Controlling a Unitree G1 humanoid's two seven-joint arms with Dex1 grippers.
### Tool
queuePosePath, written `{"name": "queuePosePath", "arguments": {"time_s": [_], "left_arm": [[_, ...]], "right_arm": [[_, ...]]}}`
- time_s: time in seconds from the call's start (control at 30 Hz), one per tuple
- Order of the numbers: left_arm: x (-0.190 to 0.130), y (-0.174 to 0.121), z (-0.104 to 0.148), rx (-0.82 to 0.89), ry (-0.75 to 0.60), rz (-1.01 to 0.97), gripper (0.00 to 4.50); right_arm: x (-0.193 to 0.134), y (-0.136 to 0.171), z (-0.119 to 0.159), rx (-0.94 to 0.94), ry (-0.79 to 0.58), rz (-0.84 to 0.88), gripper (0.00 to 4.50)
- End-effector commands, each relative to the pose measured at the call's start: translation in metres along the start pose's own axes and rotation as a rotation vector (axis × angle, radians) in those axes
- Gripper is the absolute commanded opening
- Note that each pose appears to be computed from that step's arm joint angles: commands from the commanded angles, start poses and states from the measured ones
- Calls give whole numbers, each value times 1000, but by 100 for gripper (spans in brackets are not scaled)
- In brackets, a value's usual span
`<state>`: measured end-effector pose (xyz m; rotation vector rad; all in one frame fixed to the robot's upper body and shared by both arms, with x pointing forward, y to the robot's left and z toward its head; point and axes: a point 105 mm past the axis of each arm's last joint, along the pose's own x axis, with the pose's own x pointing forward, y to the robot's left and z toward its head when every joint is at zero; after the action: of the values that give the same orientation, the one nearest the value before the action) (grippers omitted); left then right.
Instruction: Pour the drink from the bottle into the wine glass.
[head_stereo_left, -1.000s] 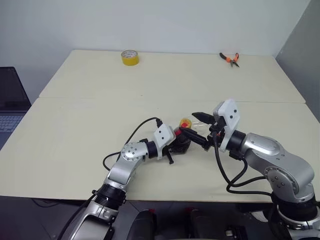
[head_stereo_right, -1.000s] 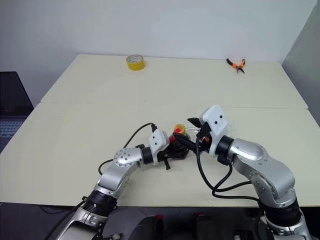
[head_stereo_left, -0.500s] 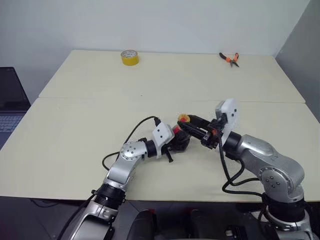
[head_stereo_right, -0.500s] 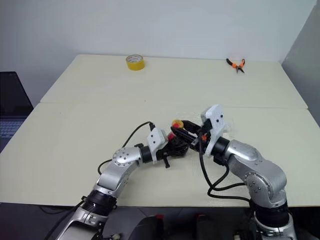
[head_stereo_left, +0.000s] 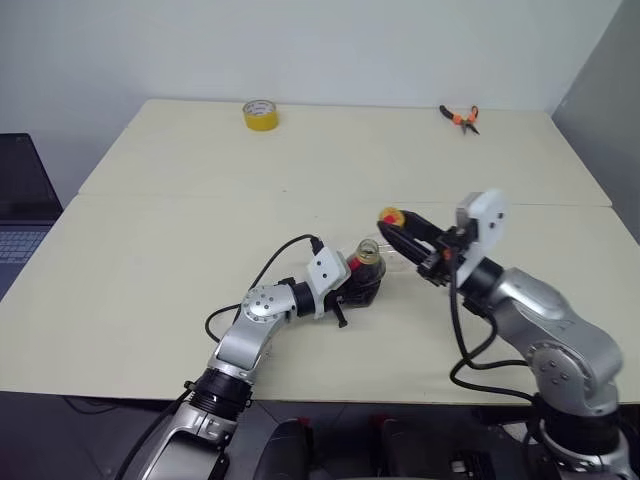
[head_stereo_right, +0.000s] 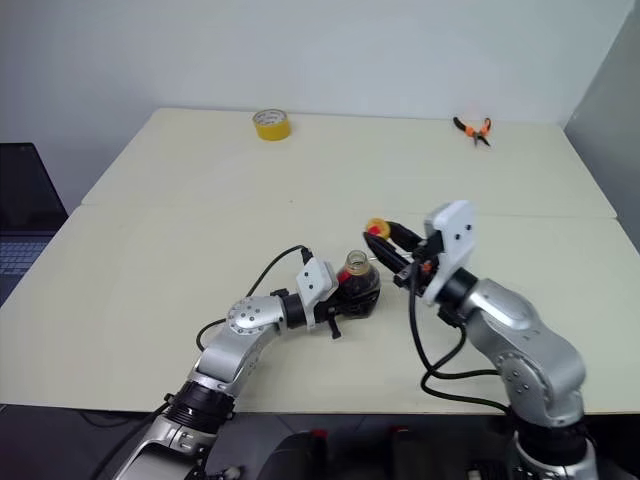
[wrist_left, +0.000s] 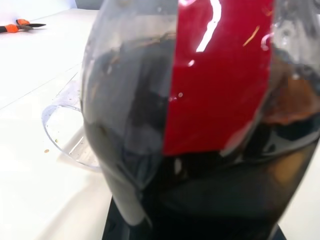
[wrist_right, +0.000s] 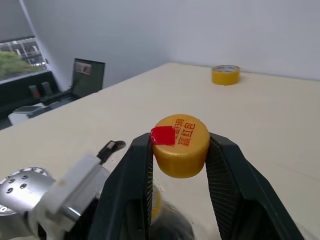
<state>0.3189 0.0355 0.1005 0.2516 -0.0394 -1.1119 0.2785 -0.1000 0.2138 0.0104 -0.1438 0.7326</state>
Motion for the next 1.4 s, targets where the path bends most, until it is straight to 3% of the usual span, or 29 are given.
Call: {"name": "queuePosePath", "arguments": {"time_s": [0.03, 0.33, 0.63, 0.93, 0.97, 1.17, 1.4], "left_arm": [[-5, 7, 13, 0, -58, 57, 64], [-5, 10, 17, -51, -86, 91, 64], [-2, 9, 20, -43, -90, 72, 64], [-3, 9, 20, -37, -90, 73, 64], [-3, 9, 20, -37, -90, 74, 64], [-5, 11, 20, -38, -90, 87, 64], [-26, 44, 28, -29, -125, 288, 64]], "right_arm": [[-34, -19, -3, -60, 26, -115, 121], [-97, -71, -87, -21, 253, -430, 121], [-104, -84, -128, -22, 367, -430, 121], [-114, -76, -143, 31, 436, -371, 428], [-116, -74, -144, 41, 442, -365, 450], [-123, -69, -133, 5, 436, -354, 450], [-86, -40, -56, -214, 231, -189, 450]]}}
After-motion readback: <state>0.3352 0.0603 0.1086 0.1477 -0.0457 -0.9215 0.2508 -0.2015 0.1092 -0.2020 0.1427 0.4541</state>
